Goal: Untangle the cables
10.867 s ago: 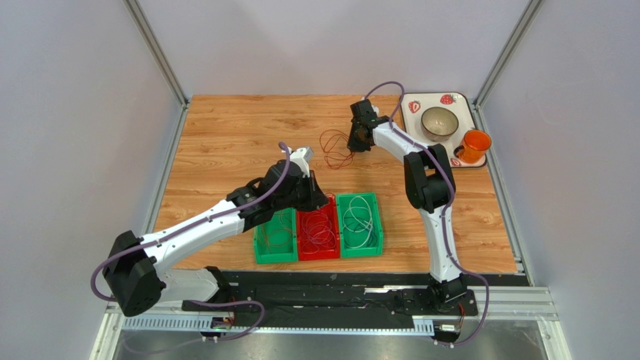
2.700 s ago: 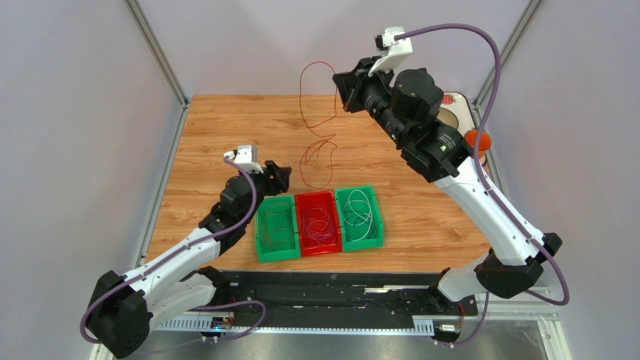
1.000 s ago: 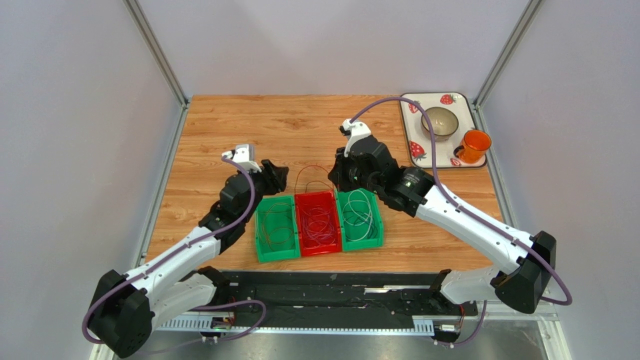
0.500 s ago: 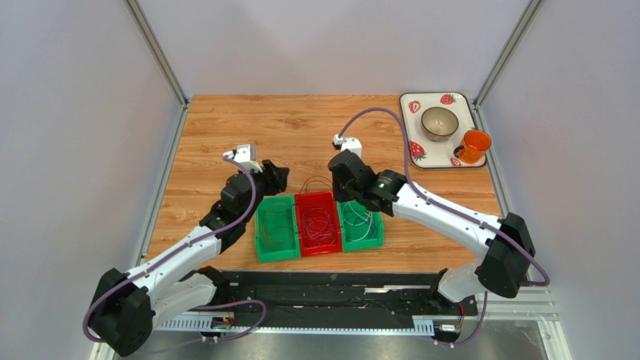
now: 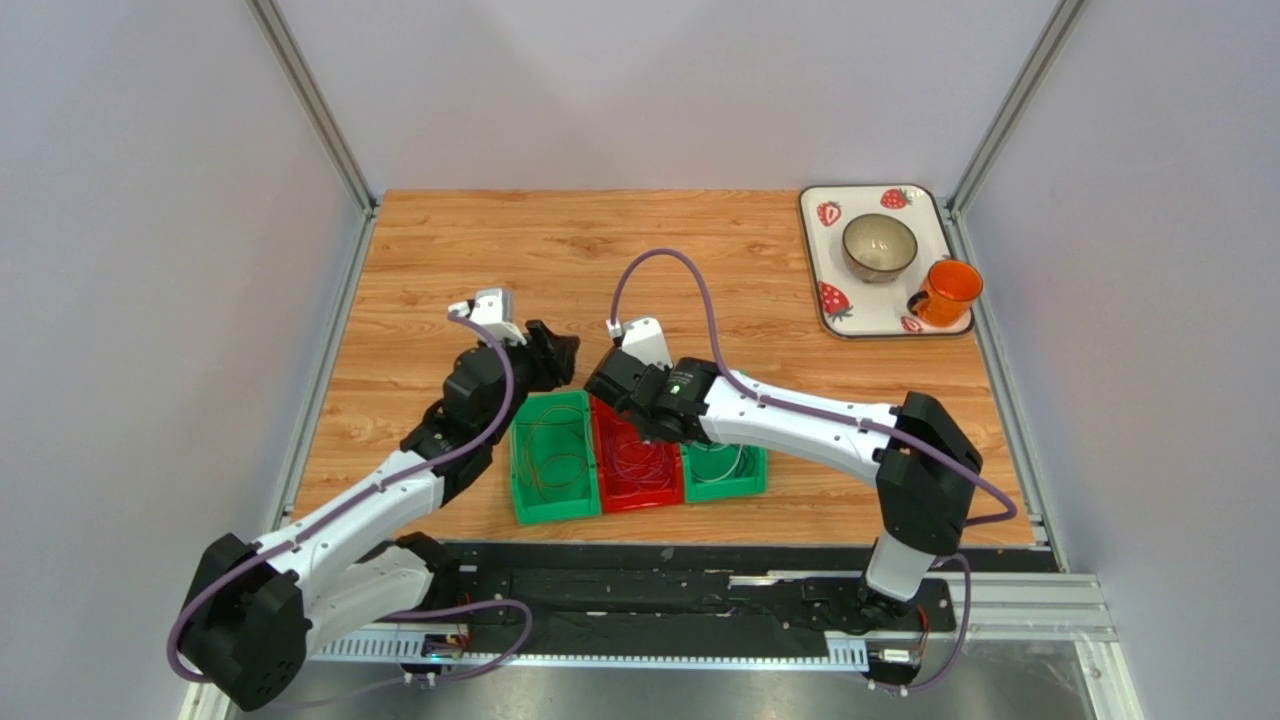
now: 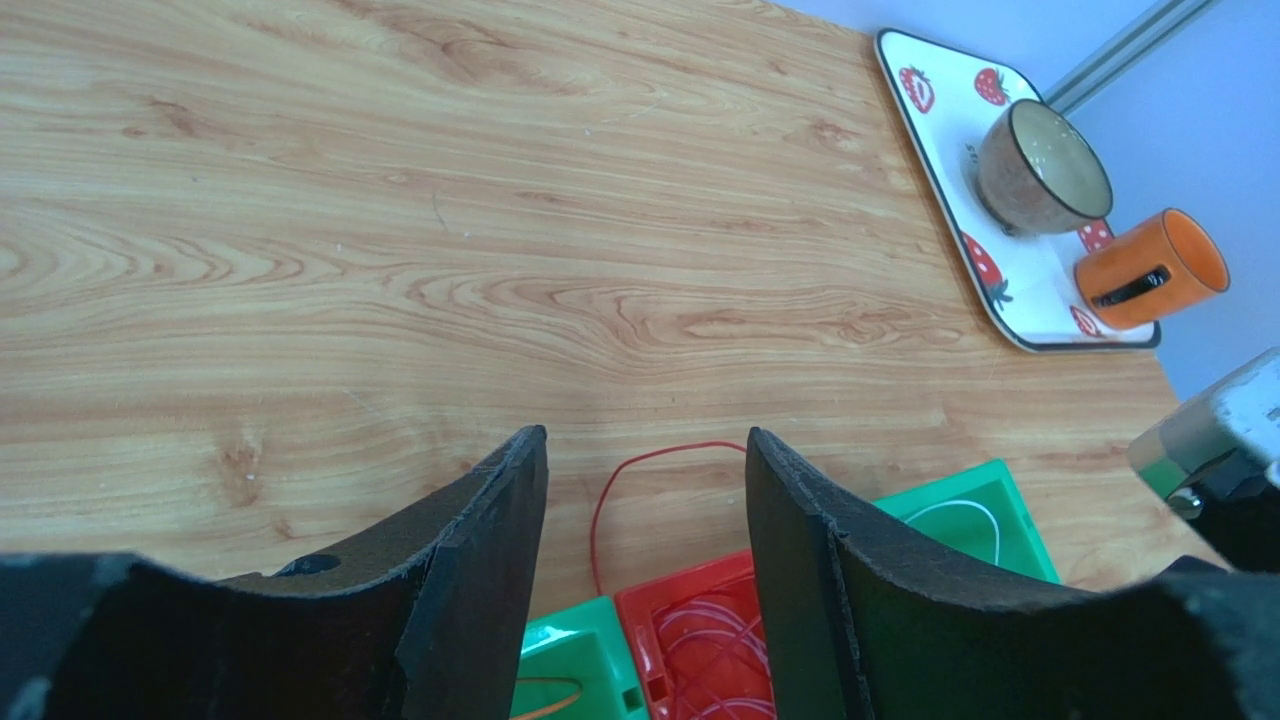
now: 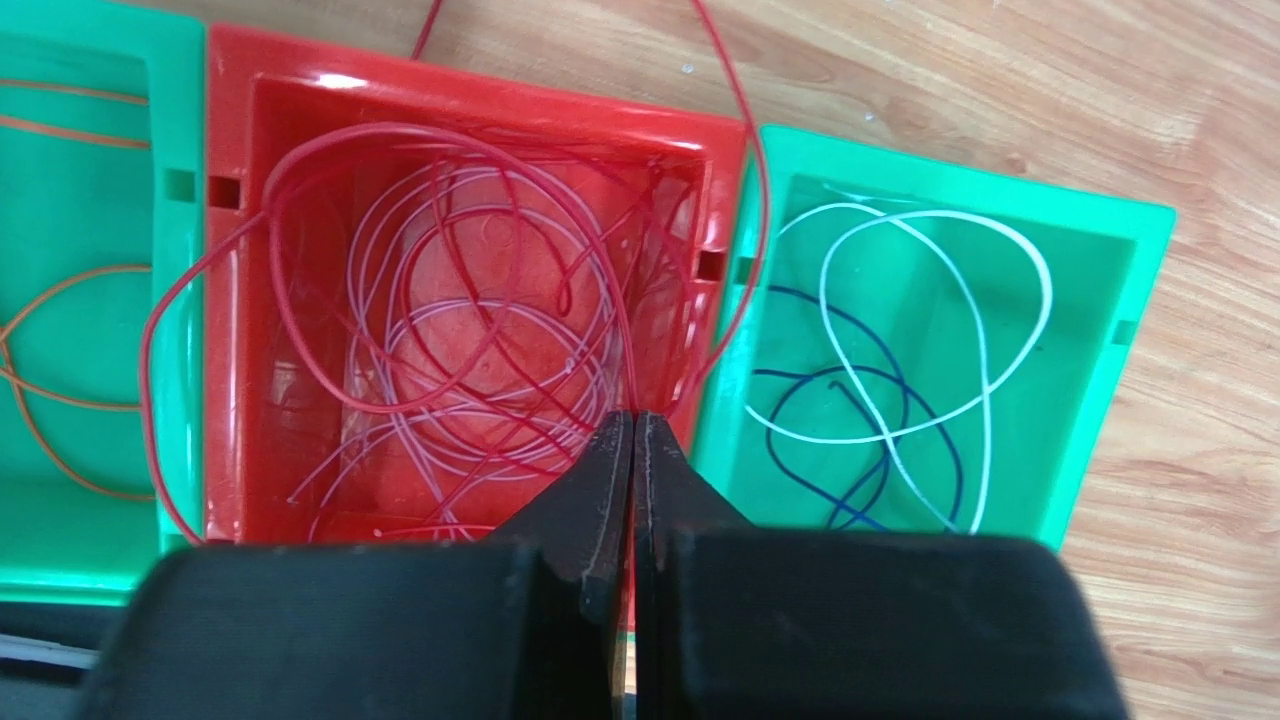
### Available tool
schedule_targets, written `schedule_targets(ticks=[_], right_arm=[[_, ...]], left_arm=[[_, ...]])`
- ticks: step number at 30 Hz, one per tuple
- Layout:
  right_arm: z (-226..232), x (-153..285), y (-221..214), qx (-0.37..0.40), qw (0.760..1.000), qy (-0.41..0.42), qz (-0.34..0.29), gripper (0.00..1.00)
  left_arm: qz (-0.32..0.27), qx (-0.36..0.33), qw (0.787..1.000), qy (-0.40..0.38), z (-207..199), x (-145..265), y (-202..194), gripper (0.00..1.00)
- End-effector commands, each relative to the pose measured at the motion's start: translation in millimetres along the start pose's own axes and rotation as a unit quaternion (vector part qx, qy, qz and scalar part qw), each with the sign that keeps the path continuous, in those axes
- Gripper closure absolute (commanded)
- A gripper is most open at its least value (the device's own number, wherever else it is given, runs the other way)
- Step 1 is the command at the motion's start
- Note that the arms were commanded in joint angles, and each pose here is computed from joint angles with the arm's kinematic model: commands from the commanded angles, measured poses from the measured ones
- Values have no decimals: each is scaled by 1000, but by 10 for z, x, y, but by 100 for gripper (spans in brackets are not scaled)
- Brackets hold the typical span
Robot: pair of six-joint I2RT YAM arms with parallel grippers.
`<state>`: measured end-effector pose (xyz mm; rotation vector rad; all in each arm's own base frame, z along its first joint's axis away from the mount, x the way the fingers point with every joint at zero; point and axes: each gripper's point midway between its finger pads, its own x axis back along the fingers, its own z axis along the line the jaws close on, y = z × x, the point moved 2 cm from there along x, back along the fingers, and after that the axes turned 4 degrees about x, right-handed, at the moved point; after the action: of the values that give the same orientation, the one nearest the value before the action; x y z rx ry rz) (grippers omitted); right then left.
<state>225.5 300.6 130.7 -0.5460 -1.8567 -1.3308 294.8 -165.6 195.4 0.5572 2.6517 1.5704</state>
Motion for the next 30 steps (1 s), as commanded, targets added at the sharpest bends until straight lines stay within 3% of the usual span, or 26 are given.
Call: schedule_targets(ticks=[1,11,18,21,23,30], right_arm=[[122,55,127,-12,1000,2,-17,100],[343,-133,-86,-2,1000,24,12,100],[386,-53,10,13,999,34,14,100],[331,123,164,13,999,38,-4,86],[308,221,259,19,999,44,-17,71],[156,574,637,30,997,37,-56,54]], left_arm=[[-10,5,1000,-4,-38,-17,83,40],[-10,5,1000,-4,-40,-14,87,40],[-9,6,1000,-4,-37,-16,80,40],[-9,6,1000,-4,-37,-16,80,40],[-10,6,1000,-4,-41,-17,86,41],[-9,7,1000,-3,-33,-15,84,40]])
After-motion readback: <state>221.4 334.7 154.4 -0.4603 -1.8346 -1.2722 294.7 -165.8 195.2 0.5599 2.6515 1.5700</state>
